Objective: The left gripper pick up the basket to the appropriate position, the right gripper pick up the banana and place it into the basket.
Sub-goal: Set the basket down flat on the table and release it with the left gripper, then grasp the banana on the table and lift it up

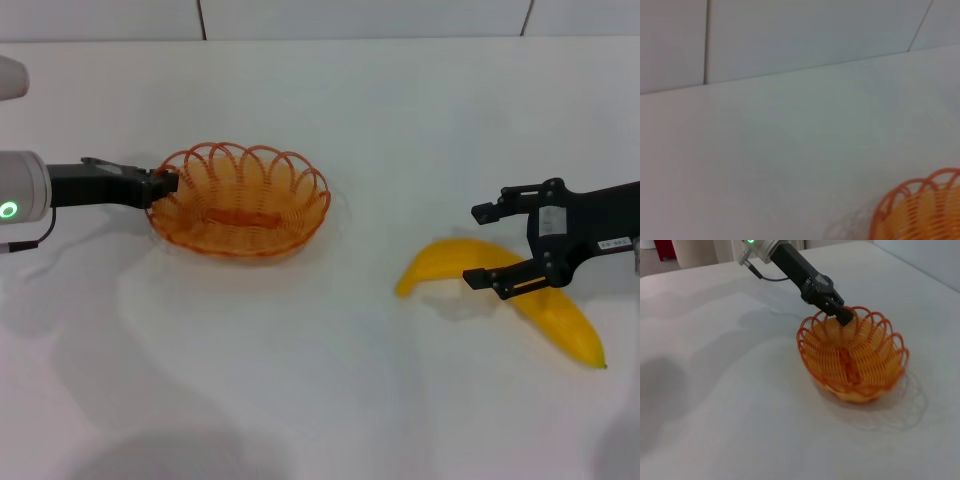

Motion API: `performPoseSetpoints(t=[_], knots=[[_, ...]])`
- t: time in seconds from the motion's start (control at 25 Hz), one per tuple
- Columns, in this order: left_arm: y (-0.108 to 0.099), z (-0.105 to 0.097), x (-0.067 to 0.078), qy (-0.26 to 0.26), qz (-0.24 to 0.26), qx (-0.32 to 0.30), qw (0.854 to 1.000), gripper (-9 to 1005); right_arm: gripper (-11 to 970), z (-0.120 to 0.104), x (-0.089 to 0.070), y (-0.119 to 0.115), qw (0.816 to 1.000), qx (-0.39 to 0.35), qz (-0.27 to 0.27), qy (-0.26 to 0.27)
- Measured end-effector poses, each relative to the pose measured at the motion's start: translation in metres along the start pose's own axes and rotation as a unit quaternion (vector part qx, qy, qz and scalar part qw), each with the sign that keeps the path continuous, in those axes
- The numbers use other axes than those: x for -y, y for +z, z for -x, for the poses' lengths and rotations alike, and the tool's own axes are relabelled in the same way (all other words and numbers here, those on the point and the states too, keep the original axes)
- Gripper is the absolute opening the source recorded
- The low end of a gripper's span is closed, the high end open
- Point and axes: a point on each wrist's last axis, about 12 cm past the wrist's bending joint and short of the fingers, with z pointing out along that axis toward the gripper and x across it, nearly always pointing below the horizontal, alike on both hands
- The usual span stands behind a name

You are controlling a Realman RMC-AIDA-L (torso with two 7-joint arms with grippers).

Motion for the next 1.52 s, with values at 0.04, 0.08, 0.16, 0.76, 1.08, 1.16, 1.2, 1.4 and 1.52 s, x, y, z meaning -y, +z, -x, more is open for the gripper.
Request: performPoseSetpoints(t=[0.04,0.08,0.16,0.76,1.08,1.16,1.2,1.4,1.52], knots=[[0.000,0.000,0.000,0.001,0.000,0.000,1.000,184,879,0.000,0.000,0.000,1.000,0.000,0.000,0.000],[0.000,0.000,0.000,0.002,0.000,0.000,1.000,195,879,0.000,0.000,0.000,1.000,0.000,0.000,0.001],[0.000,0.001,0.000,0.007,0.000,0.002,1.000,218,879,-0.001,-0.001,0.001,1.000,0.000,0.002,0.002],[-0.001,0.003,-0.002,0.056,0.017,0.044,0.997,593,878,-0.001,-0.001,0.002,1.000,-0.001,0.004,0.004],[-0.012,-0.003,-0.003,0.102,0.030,0.131,0.986,896,878,-0.002,-0.001,0.002,1.000,0.001,0.004,0.006],[-0.017,-0.007,-0.001,0.114,0.021,0.157,0.981,895,878,-0.002,-0.001,0.002,1.000,0.001,0.004,0.008],[-0.020,-0.010,0.001,0.120,0.013,0.169,0.978,894,878,-0.002,-0.001,0.002,1.000,0.001,0.005,0.008],[-0.032,-0.026,0.007,0.129,-0.016,0.189,0.973,891,877,-0.003,-0.001,0.002,1.000,0.002,0.005,0.008],[-0.040,-0.042,0.005,0.130,-0.016,0.169,0.977,891,877,-0.001,-0.001,0.003,1.000,0.003,0.005,0.007]])
